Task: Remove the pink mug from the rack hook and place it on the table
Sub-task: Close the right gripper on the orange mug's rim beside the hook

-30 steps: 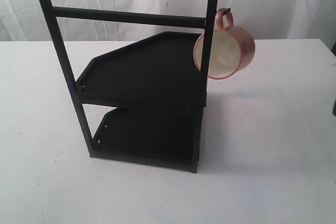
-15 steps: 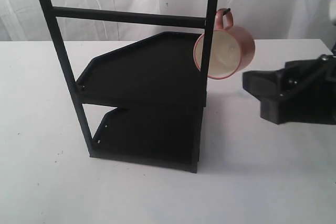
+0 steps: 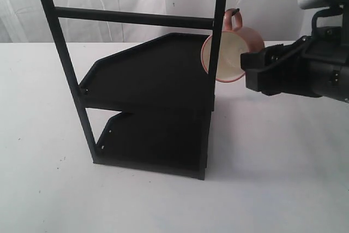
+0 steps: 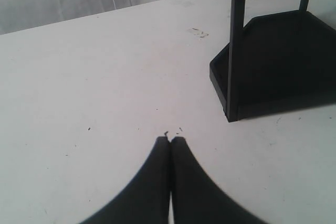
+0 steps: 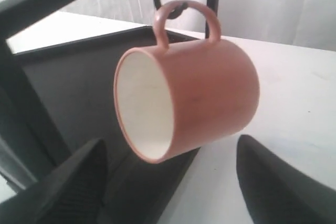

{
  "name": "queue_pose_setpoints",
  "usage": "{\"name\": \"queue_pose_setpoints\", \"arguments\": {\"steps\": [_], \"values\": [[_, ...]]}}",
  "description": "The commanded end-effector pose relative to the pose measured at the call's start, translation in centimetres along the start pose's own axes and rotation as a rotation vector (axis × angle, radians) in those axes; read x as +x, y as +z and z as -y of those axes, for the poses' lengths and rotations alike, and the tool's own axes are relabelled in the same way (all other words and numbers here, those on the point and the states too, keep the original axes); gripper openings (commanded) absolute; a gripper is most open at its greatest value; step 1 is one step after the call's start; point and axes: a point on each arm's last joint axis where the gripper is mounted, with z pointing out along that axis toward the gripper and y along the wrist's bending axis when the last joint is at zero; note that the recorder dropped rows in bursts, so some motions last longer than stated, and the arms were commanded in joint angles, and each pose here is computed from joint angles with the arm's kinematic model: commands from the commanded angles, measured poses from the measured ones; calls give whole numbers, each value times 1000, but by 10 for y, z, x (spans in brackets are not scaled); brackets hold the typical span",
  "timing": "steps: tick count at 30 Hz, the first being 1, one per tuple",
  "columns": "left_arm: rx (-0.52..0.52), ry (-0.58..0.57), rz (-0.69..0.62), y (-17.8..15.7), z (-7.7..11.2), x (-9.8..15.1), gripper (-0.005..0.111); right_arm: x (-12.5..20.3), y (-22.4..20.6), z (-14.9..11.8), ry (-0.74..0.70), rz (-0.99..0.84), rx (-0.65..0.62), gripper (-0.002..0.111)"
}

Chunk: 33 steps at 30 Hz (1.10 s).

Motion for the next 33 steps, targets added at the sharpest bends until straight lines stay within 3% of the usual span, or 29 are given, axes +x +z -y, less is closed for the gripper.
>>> {"name": "queue_pose_setpoints", "arguments": {"steps": [1, 17, 26, 33], "values": [[-2, -11, -3, 0, 0, 1, 0, -4, 8, 7, 18, 48, 10, 64], [-2, -11, -3, 0, 0, 1, 0, -3, 50, 4, 18, -4, -12, 64], [-2, -11, -3, 0, 0, 1, 0, -3, 56, 36, 44, -47, 116, 63], [-2, -11, -3, 0, 0, 1, 0, -5, 61, 38, 27, -3, 100, 63]]}}
